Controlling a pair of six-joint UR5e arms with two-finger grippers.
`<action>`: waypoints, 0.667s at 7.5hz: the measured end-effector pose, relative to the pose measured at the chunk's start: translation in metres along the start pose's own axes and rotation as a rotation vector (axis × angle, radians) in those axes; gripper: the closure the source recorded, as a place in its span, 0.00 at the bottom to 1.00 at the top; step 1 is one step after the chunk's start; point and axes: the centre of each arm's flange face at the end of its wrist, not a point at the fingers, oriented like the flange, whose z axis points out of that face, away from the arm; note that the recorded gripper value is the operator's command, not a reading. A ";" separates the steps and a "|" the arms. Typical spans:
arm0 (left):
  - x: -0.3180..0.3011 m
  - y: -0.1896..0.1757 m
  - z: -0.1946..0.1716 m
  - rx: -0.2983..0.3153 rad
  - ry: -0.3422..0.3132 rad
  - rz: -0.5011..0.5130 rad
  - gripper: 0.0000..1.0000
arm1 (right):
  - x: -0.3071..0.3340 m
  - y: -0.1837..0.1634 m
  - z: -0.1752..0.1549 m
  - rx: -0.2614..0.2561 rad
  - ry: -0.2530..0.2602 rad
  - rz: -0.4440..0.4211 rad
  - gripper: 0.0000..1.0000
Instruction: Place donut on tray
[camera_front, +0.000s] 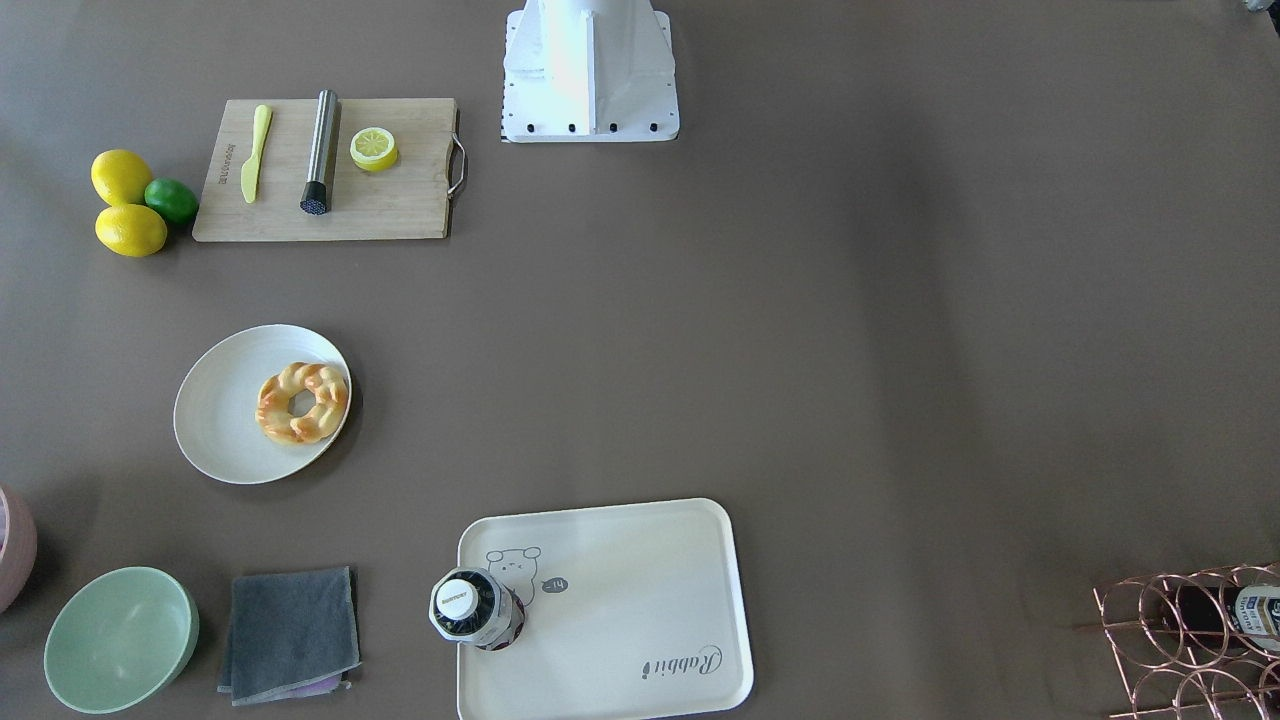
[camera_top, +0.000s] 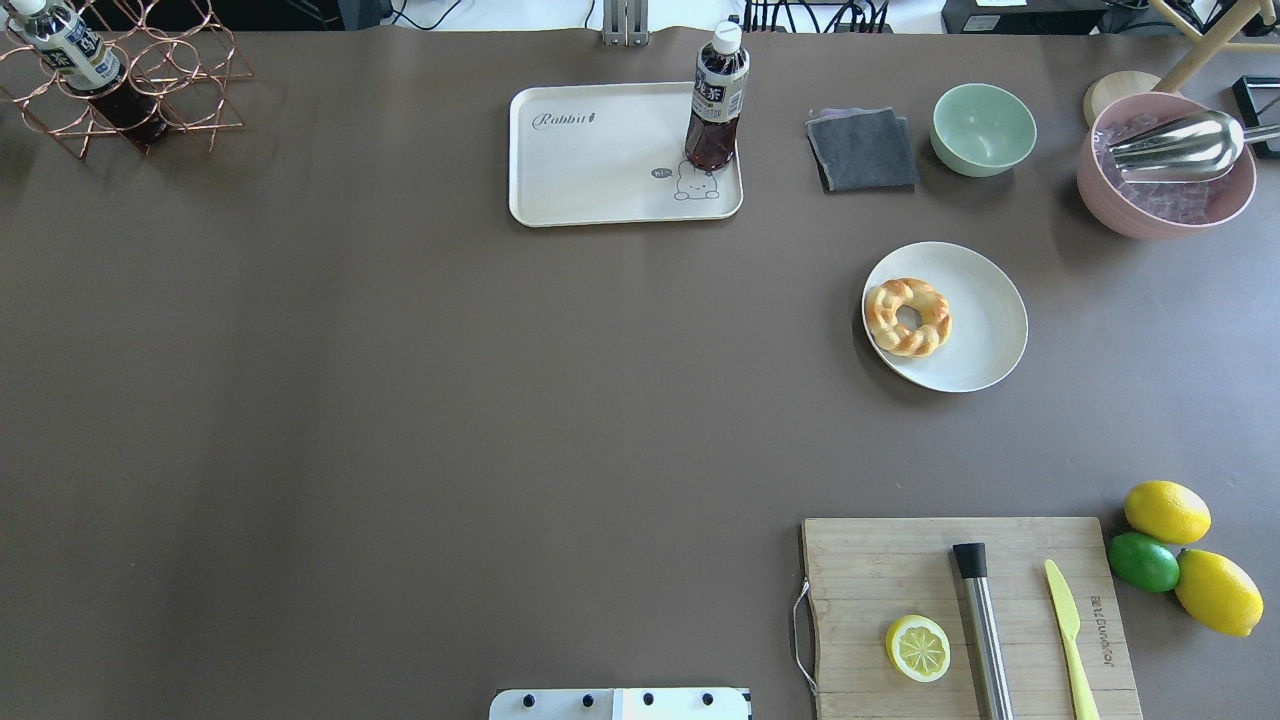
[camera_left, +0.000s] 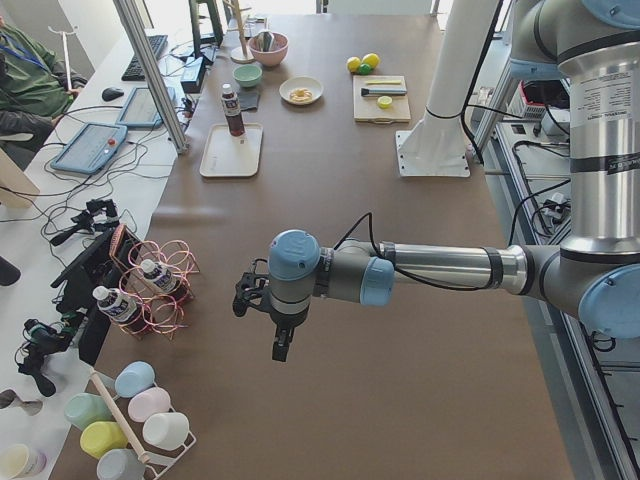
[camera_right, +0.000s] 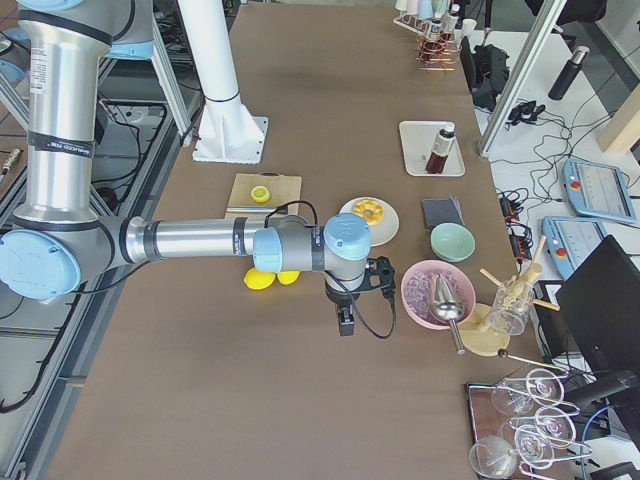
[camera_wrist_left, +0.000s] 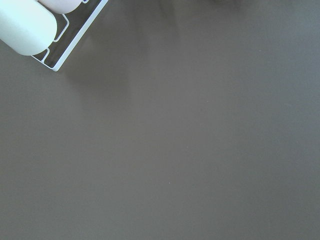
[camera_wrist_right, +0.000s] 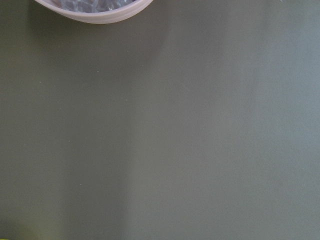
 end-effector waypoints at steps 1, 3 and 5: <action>0.001 -0.001 0.000 0.001 0.001 0.002 0.02 | -0.002 -0.002 -0.001 0.023 -0.011 -0.020 0.00; 0.006 -0.007 -0.005 0.015 0.020 0.011 0.02 | -0.004 -0.005 -0.003 0.044 -0.016 -0.043 0.00; 0.016 -0.014 -0.010 0.045 0.109 0.031 0.02 | -0.008 -0.011 -0.007 0.055 -0.010 -0.054 0.00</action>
